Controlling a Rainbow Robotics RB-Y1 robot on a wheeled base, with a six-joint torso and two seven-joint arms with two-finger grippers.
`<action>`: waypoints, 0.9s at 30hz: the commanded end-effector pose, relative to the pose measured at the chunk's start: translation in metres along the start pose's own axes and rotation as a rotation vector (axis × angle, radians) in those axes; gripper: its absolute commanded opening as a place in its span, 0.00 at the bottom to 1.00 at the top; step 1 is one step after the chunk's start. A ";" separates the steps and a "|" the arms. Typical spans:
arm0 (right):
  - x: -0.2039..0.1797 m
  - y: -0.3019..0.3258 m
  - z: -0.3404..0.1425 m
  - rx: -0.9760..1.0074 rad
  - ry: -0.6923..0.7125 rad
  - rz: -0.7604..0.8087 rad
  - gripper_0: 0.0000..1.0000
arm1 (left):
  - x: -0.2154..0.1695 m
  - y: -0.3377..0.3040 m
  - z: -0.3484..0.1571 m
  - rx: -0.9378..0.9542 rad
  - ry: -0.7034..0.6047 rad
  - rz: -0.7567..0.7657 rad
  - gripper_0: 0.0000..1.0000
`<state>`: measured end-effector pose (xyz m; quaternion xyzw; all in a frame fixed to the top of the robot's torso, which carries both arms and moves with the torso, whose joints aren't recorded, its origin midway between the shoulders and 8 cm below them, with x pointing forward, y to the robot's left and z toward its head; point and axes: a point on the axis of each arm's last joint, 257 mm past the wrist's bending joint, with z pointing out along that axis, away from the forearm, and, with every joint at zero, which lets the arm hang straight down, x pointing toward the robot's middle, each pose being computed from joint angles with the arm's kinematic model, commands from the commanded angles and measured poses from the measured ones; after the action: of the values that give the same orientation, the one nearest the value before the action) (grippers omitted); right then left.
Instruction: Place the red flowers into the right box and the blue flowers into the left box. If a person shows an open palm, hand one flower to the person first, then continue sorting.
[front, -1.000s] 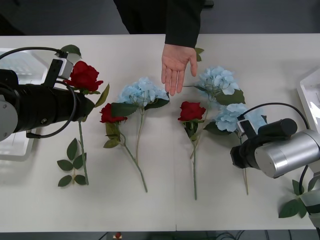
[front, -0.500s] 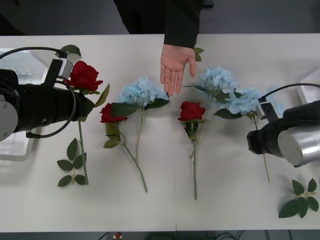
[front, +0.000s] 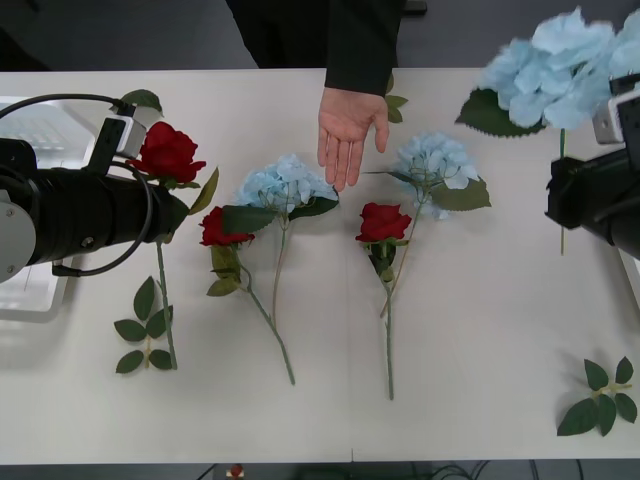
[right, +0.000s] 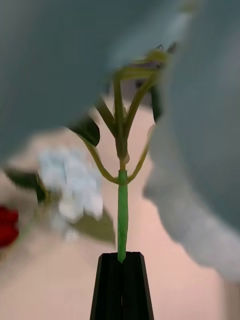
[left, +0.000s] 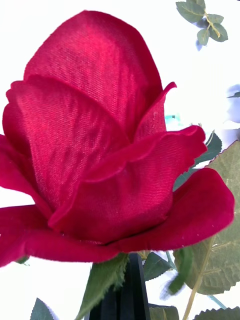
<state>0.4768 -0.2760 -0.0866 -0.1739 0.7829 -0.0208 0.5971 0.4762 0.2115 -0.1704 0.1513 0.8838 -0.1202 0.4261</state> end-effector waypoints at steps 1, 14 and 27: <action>-0.072 0.020 -0.002 -0.037 -0.205 -0.069 0.00 | -0.017 0.000 -0.008 -0.012 -0.040 0.000 0.00; -0.193 0.032 0.017 -0.125 -0.571 -0.033 0.00 | -0.017 -0.002 -0.007 -0.003 -0.040 -0.004 0.00; -0.222 0.031 0.034 -0.129 -0.627 -0.006 0.00 | -0.017 -0.003 -0.007 -0.002 -0.042 -0.006 0.00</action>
<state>0.5573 -0.1763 0.0856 -0.2002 0.5795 0.0986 0.7838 0.4763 0.2115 -0.1704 0.1512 0.8838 -0.1201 0.4261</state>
